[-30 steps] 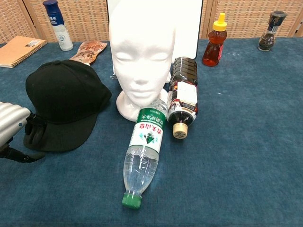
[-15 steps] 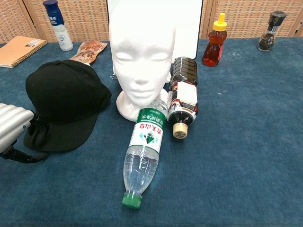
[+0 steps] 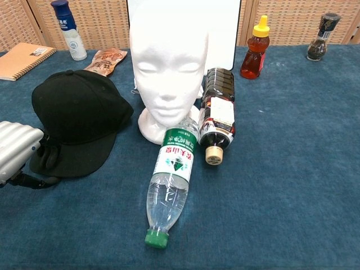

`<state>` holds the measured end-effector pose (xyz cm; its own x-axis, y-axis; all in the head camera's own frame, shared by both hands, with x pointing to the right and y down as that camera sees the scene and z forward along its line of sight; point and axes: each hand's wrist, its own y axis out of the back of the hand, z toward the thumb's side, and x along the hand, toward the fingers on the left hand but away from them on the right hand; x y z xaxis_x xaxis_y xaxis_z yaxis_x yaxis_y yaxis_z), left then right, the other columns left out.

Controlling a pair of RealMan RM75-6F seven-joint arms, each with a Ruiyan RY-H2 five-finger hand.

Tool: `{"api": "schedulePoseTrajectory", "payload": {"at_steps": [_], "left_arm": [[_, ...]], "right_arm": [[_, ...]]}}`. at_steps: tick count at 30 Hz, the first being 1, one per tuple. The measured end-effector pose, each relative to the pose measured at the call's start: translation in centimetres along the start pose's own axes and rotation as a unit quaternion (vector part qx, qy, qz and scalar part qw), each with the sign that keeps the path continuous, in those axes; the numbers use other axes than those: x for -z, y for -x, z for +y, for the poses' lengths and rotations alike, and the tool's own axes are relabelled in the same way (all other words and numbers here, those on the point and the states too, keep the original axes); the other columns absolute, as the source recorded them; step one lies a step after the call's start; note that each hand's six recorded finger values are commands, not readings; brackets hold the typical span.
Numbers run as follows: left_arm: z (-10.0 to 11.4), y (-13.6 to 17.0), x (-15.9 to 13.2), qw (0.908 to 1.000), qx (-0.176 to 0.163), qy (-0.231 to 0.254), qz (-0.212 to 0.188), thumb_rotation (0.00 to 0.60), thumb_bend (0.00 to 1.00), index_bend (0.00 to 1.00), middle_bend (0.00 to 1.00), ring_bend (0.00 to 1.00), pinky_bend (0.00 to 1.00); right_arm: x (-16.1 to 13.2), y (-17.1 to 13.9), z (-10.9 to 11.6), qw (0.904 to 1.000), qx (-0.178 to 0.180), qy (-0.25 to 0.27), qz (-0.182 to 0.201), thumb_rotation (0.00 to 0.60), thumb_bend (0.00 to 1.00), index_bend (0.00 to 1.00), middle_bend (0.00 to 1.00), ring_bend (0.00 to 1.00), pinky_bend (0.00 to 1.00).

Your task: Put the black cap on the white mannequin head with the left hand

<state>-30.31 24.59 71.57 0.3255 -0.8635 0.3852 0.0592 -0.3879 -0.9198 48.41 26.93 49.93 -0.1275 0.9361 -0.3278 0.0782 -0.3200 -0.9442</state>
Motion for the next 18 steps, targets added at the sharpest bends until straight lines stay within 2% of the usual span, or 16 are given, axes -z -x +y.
{"api": "schedulePoseTrajectory", "payload": {"at_steps": [5, 18], "left_arm": [[0.4, -0.6, -0.3, 0.9998, -0.018, 0.011, -0.002, 0.6, 0.2, 0.67, 0.61, 0.46, 0.73], [4.3, -5.2, -0.3, 0.9961, -0.081, 0.034, 0.002, 0.6, 0.21, 0.64, 0.52, 0.41, 0.67]], "right_arm": [[0.2, -0.1, 0.2, 1.0, 0.004, -0.001, -0.003, 0.6, 0.2, 0.24, 0.29, 0.29, 0.31], [0.2, -0.5, 1.1, 0.9998, 0.018, -0.001, -0.005, 0.6, 0.2, 0.24, 0.29, 0.29, 0.31]]}}
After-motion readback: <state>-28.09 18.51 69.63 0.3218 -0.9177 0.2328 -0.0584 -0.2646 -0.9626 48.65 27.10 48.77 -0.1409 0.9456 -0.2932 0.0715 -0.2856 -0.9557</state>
